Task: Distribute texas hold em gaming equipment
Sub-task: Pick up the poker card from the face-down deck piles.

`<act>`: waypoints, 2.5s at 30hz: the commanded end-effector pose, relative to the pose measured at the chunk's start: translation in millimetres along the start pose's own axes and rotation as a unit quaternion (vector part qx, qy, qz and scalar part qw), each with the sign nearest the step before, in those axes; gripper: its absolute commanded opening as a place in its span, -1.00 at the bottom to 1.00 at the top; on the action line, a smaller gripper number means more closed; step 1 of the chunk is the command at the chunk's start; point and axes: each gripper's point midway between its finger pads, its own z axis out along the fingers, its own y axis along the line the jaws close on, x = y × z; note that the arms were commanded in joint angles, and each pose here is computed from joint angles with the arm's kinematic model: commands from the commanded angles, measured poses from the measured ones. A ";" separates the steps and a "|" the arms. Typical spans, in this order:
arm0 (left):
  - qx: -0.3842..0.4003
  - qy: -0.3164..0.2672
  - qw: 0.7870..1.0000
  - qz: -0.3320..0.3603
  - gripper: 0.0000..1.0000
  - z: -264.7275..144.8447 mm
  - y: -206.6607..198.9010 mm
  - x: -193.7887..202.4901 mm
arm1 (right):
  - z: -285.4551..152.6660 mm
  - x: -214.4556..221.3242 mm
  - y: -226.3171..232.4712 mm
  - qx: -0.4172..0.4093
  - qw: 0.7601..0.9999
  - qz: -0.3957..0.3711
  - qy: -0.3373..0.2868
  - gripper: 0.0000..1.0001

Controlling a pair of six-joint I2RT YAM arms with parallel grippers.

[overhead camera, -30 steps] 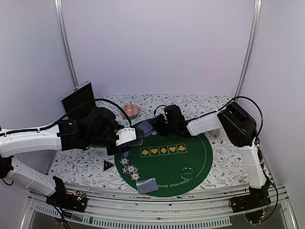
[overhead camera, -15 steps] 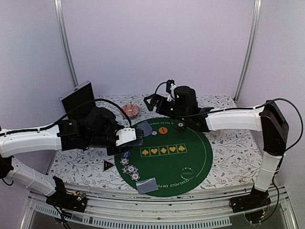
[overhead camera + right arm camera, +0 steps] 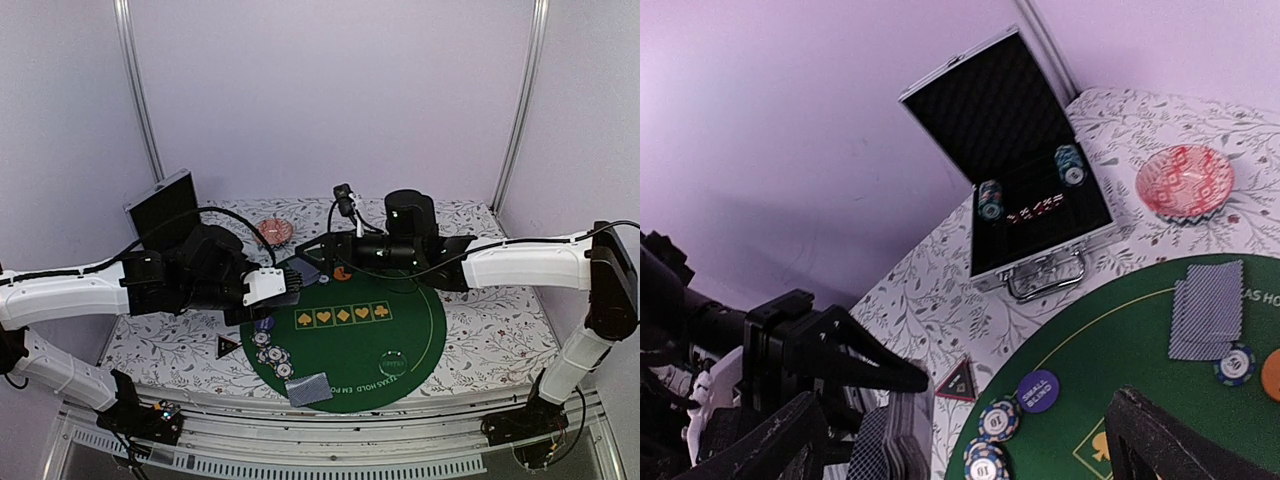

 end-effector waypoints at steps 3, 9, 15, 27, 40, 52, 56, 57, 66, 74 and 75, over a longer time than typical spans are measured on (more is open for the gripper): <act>-0.003 -0.007 1.000 0.003 0.01 -0.2 0.5 -3.1 | 20.1 39.7 28.3 -0.071 0.994 0.033 0.075 0.94; -0.003 -0.007 1.000 0.004 0.01 -0.2 0.3 -3.0 | 32.7 60.9 16.8 -0.065 0.991 0.062 0.102 0.88; -0.002 -0.008 1.000 0.004 0.01 -0.2 -0.1 -3.1 | 34.2 67.9 1.9 -0.026 0.991 0.075 0.106 0.79; -0.001 -0.008 1.000 0.004 0.01 0.5 -0.2 -3.0 | 20.5 63.6 -0.8 0.010 0.990 0.067 0.120 0.40; -0.001 -0.007 1.000 0.005 0.01 0.7 -0.6 -2.4 | 13.1 45.4 15.4 -0.003 0.991 0.058 0.120 -0.13; 0.000 -0.005 1.000 0.005 0.01 1.2 -0.9 -1.6 | 3.4 38.3 22.8 -0.006 0.991 0.058 0.117 -0.60; 0.000 -0.005 1.000 0.005 0.01 1.1 -0.9 -1.8 | 1.1 37.5 23.5 -0.004 0.991 0.058 0.118 -0.70; 0.000 -0.005 1.000 0.005 0.01 1.2 -0.9 -1.8 | 0.6 37.6 23.6 -0.004 0.991 0.057 0.119 -0.71; 0.000 -0.005 1.000 0.005 0.01 1.2 -1.1 -1.9 | -2.0 32.7 29.1 -0.011 0.992 0.054 0.117 -0.50; 0.000 -0.005 1.000 0.005 0.01 1.3 -1.5 -1.4 | -3.8 30.5 28.8 -0.001 0.992 0.055 0.116 -0.59; 0.000 -0.004 1.000 0.005 0.01 1.4 -1.2 -1.2 | -5.4 29.6 28.2 0.003 0.992 0.054 0.115 -0.60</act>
